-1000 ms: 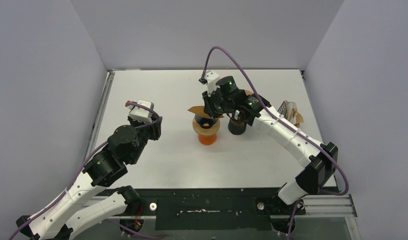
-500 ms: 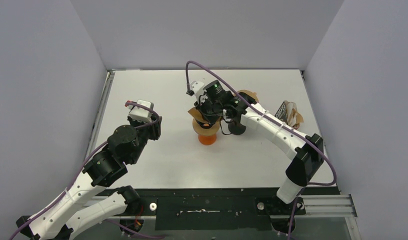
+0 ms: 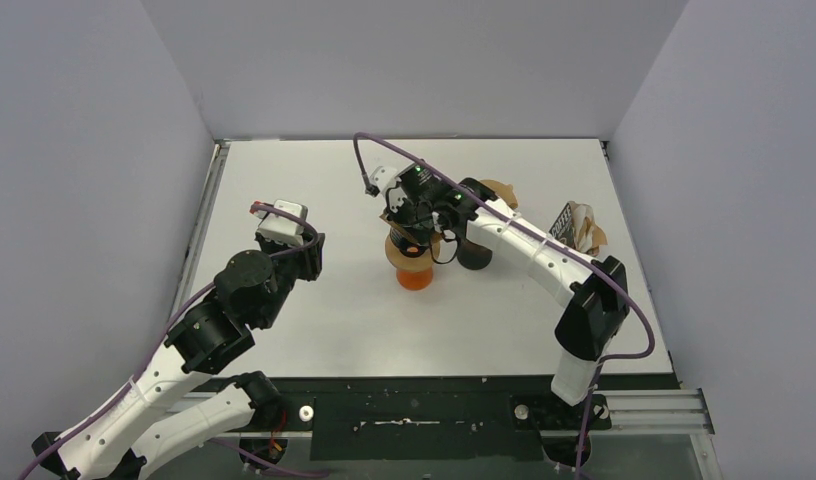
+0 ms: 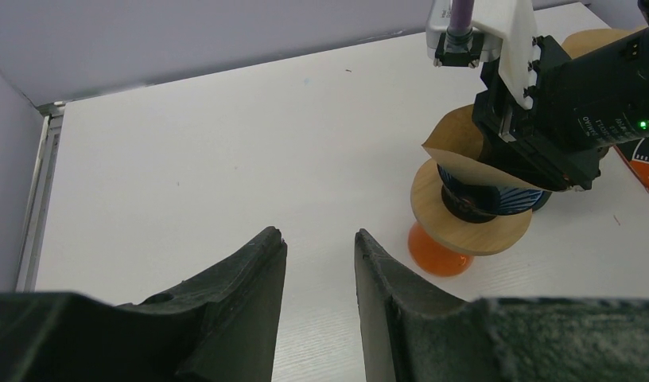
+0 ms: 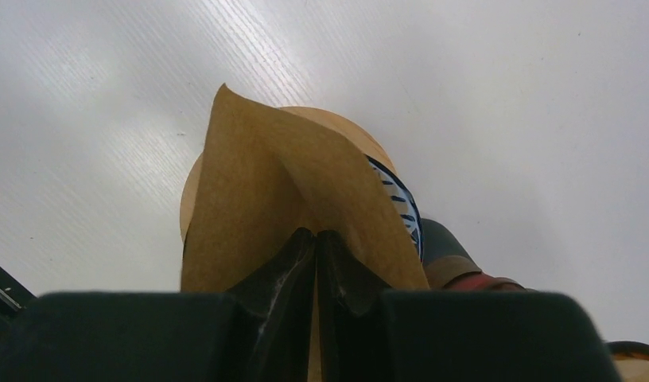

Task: Place the coffee filter in the dripper
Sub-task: Place the coffee filter in the coffee dripper.

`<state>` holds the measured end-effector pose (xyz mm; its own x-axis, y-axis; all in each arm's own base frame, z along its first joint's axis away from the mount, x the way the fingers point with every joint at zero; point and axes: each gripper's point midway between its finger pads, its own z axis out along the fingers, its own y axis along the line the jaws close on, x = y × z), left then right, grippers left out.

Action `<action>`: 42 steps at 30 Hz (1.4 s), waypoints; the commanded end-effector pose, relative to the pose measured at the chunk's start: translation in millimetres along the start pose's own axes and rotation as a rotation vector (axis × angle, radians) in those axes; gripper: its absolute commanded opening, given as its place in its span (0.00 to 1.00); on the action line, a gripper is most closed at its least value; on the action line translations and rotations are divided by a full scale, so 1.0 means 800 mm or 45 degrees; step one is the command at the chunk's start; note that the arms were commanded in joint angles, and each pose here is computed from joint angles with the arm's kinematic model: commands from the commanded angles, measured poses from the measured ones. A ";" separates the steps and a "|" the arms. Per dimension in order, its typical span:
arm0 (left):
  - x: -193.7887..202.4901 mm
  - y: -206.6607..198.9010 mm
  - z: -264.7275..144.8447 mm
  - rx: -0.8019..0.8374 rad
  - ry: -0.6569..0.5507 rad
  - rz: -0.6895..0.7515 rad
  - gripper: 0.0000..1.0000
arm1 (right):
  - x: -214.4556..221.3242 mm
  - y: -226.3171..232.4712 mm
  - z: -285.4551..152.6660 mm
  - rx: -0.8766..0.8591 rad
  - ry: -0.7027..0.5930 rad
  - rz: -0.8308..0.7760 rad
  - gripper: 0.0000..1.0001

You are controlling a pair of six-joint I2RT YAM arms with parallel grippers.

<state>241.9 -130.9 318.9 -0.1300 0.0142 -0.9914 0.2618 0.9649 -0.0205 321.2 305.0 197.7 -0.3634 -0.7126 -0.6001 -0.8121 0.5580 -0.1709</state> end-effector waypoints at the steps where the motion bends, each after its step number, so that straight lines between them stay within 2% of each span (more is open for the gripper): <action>1: -0.016 -0.002 -0.001 0.018 -0.060 -0.043 0.35 | -0.013 -0.010 -0.013 0.041 -0.014 -0.038 0.10; 10: -0.016 -0.002 -0.001 0.018 -0.059 -0.040 0.35 | -0.014 -0.004 -0.013 0.006 -0.016 -0.032 0.25; 17: -0.015 -0.003 0.000 0.020 -0.054 -0.037 0.35 | -0.017 0.000 -0.018 -0.017 -0.021 -0.007 0.33; 29: -0.015 -0.003 0.000 0.021 -0.054 -0.036 0.35 | -0.016 0.000 -0.012 -0.046 0.020 0.053 0.34; 32: -0.015 -0.003 0.000 0.019 -0.054 -0.036 0.35 | -0.015 -0.004 -0.009 -0.020 0.032 0.045 0.32; 36: -0.016 -0.002 -0.001 0.018 -0.057 -0.037 0.35 | -0.017 -0.005 -0.005 -0.017 0.026 0.045 0.16; 42: -0.016 -0.002 -0.001 0.016 -0.057 -0.037 0.35 | -0.019 -0.012 -0.004 0.021 0.014 0.041 0.05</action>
<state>241.7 -131.6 318.2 -0.1312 0.0151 -0.9912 0.2657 0.9638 -0.0205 320.6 308.3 189.5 -0.4168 -0.7267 -0.5460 -0.8189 0.5610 -0.1215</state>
